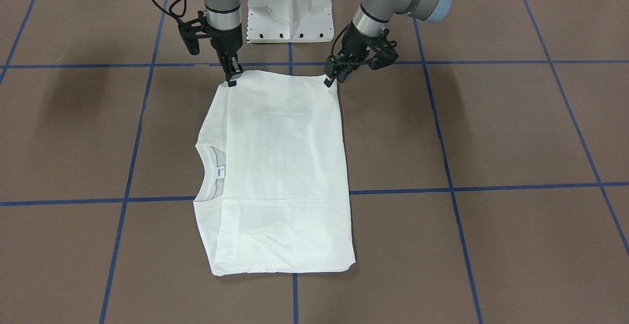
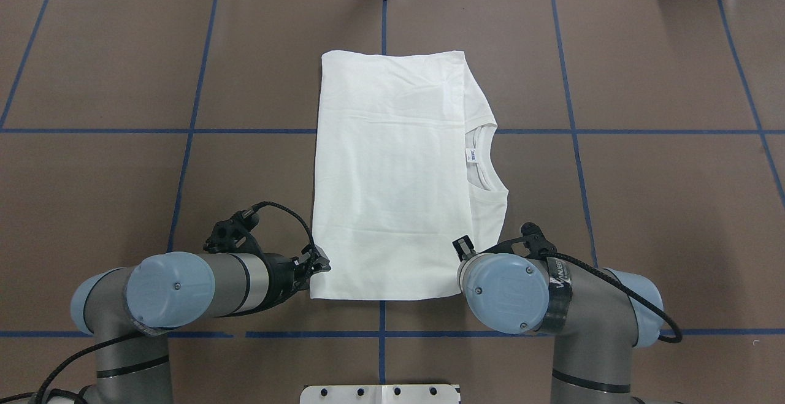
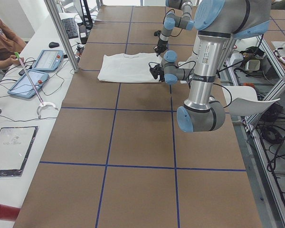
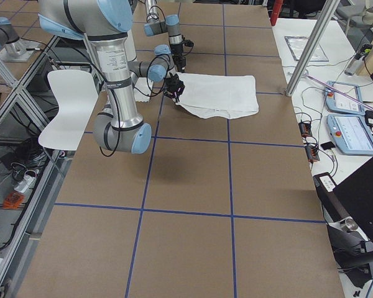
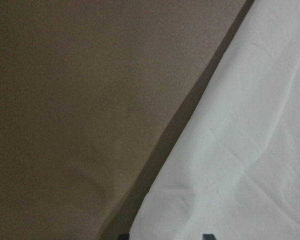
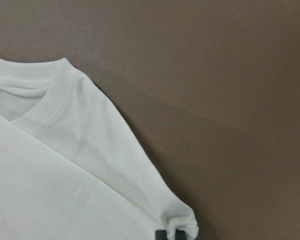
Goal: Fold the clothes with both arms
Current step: 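Grasp the near corners with both grippers, then lift the near half with both grippers and fold it away from the robot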
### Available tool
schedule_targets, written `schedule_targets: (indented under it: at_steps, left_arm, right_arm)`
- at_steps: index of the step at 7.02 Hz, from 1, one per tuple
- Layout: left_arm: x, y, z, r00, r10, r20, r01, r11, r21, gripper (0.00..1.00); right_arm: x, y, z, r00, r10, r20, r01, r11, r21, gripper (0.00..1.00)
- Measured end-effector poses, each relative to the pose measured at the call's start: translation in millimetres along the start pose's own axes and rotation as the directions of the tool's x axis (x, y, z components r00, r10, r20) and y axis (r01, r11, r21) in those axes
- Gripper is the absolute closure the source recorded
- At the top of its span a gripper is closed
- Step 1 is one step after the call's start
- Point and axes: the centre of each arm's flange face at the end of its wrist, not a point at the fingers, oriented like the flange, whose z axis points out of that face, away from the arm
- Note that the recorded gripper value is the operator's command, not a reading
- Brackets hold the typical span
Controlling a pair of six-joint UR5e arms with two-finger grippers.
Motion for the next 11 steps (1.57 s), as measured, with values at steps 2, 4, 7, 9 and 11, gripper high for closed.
schedule_targets:
  at_steps: [2,4,7,9,11]
  left_arm:
    - [-5,6,4,1.0,0.004,0.011,-0.004,1.0,-0.007,0.51]
    - [-9,11,7,1.0,0.006,0.018,-0.006,1.0,-0.012,0.78]
    - [-14,19,11,1.0,-0.013,0.018,0.013,1.0,0.001,1.0]
    - [-12,23,-6,1.0,-0.016,-0.004,0.016,1.0,-0.008,1.0]
    - [-37,37,-55,0.997,-0.065,-0.028,0.064,0.997,-0.035,1.0]
  right_arm:
    - [0,0,0,1.0,-0.001,0.001,0.001,1.0,-0.001,1.0]
    - [0,2,-1,1.0,-0.002,0.001,0.002,1.0,-0.003,1.0]
    - [-2,3,-3,1.0,-0.001,0.005,0.001,1.0,-0.007,1.0]
    - [-1,4,-10,1.0,-0.002,0.01,0.002,1.0,-0.019,1.0]
    - [18,17,-46,1.0,-0.029,0.01,0.029,0.997,-0.072,1.0]
